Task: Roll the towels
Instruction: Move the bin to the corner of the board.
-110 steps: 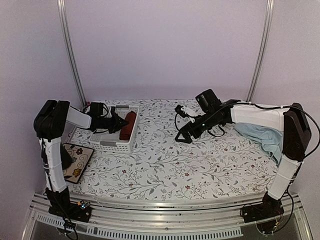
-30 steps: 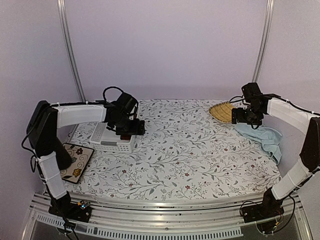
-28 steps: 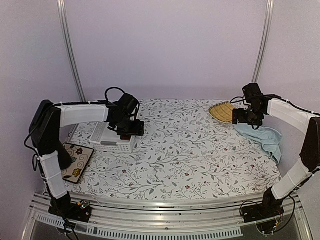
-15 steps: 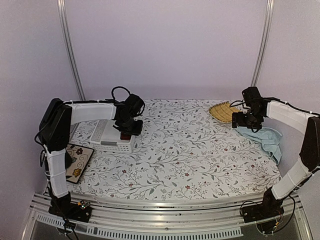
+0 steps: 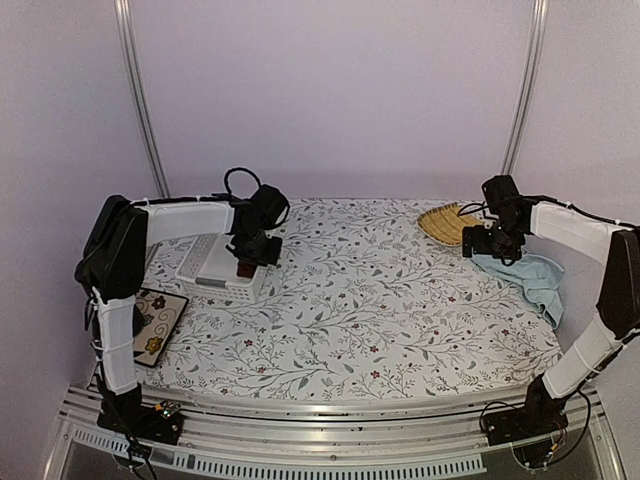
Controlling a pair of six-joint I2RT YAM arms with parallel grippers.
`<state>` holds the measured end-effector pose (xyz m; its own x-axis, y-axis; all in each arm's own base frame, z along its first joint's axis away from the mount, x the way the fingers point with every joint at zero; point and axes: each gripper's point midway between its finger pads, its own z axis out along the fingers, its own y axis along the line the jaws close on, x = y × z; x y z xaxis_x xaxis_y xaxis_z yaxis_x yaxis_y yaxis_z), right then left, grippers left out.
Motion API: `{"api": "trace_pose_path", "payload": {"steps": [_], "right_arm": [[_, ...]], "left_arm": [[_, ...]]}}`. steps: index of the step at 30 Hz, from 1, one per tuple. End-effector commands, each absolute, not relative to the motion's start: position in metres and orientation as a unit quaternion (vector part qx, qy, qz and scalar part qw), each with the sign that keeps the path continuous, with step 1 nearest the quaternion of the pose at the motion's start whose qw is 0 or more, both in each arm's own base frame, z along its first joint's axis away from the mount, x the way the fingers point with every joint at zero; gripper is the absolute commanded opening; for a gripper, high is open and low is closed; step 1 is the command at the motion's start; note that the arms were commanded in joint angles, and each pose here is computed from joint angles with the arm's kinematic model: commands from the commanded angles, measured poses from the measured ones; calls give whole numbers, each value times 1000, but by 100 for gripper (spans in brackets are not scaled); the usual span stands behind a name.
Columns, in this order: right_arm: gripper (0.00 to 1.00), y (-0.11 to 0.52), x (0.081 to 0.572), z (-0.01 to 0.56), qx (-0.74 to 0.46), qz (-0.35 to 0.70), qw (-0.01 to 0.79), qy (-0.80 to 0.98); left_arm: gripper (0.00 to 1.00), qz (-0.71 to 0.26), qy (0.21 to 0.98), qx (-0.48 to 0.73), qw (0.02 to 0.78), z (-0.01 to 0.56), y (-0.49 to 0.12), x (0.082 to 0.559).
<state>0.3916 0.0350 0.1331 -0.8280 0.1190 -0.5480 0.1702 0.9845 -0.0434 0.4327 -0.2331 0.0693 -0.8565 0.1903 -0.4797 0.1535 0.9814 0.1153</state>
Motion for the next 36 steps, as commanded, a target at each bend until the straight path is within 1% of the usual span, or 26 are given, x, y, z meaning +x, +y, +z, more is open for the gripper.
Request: {"api": "trace_pose_path", "payload": {"steps": [1,5,13,20,22,23,24,27,29,31,33,35,36], "right_arm": [[100,34,400,131,82,-45,288,953],[100,31,402,126,84,-49,282,955],[100,18,406,112,96,-69,270,956],[99,-19,411,90,130,-102,246,955],[99,-30,410,80,137,-112,234,956],[99,-35,409,75,140,-116,227,957],[99,-38,419,82,144,-114,237,954],[99,-49,427,76,151,-125,230,953],[97,-52,432,76,152,-130,228,953],[93,-54,439,78,153,-133,231,952],[91,-55,445,79,150,-136,233,951],[91,-58,447,74,145,-144,226,952],[91,-58,448,71,142,-146,222,953]], "left_arm": [[5,54,963,92,247,66,-216,445],[3,57,965,90,240,61,-206,451],[3,50,973,44,221,47,-174,469],[3,59,975,19,212,31,-145,491],[5,61,976,15,207,26,-139,496],[9,61,976,14,206,25,-137,497],[14,61,976,13,207,25,-137,498],[22,60,977,13,206,25,-136,499],[26,63,977,14,205,25,-135,497],[32,66,976,13,208,29,-132,496],[43,64,975,11,212,35,-132,494],[57,60,974,10,220,44,-132,495],[89,57,973,9,223,48,-133,495]]}}
